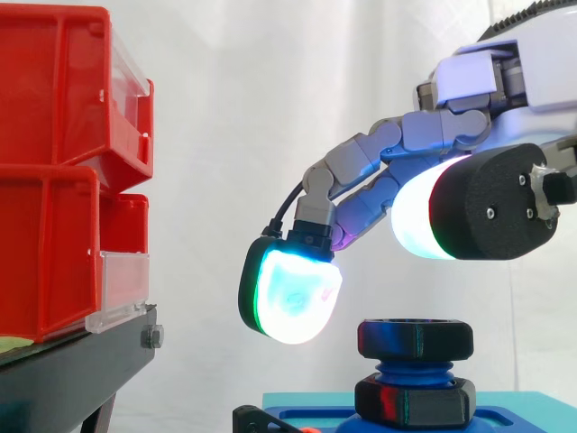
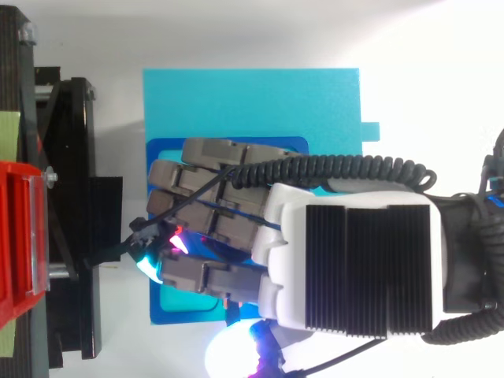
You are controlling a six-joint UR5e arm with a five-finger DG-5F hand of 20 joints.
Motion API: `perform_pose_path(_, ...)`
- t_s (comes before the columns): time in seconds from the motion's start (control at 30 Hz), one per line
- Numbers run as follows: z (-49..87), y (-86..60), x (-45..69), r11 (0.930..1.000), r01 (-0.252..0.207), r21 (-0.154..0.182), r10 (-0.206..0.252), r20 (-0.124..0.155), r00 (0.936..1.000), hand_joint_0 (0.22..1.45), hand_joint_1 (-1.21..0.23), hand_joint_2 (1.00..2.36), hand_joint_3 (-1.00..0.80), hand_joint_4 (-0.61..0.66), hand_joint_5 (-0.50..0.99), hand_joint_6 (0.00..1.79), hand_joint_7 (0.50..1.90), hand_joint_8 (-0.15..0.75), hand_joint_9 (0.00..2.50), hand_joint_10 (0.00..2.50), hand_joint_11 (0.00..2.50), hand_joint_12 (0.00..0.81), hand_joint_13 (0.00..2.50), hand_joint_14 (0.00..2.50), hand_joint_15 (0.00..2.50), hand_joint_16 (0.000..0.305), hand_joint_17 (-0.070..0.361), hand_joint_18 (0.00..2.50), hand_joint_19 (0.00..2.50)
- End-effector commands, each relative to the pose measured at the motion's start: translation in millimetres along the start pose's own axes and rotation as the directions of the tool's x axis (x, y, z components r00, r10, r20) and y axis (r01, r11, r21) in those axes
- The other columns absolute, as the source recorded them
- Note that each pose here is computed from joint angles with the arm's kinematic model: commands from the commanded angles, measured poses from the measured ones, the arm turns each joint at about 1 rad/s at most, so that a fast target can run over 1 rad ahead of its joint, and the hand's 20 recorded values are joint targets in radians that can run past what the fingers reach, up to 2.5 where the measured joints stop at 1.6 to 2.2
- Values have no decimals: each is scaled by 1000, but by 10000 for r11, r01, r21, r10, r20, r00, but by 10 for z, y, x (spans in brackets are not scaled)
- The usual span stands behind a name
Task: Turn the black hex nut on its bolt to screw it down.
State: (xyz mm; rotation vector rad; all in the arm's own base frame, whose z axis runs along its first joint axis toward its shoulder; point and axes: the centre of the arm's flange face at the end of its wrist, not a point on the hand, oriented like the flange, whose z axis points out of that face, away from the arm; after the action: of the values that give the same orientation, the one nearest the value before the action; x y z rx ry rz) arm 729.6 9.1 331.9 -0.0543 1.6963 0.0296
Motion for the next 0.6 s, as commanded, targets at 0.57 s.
perform_pose_path(0.57, -30, -139, -29, 9985, 482, -277, -488, -215, 9986, 532, -182, 1000, -500, 199, -91, 503, 912, 265, 503, 0, 0, 325, 381, 0, 0, 47, 107, 338, 291)
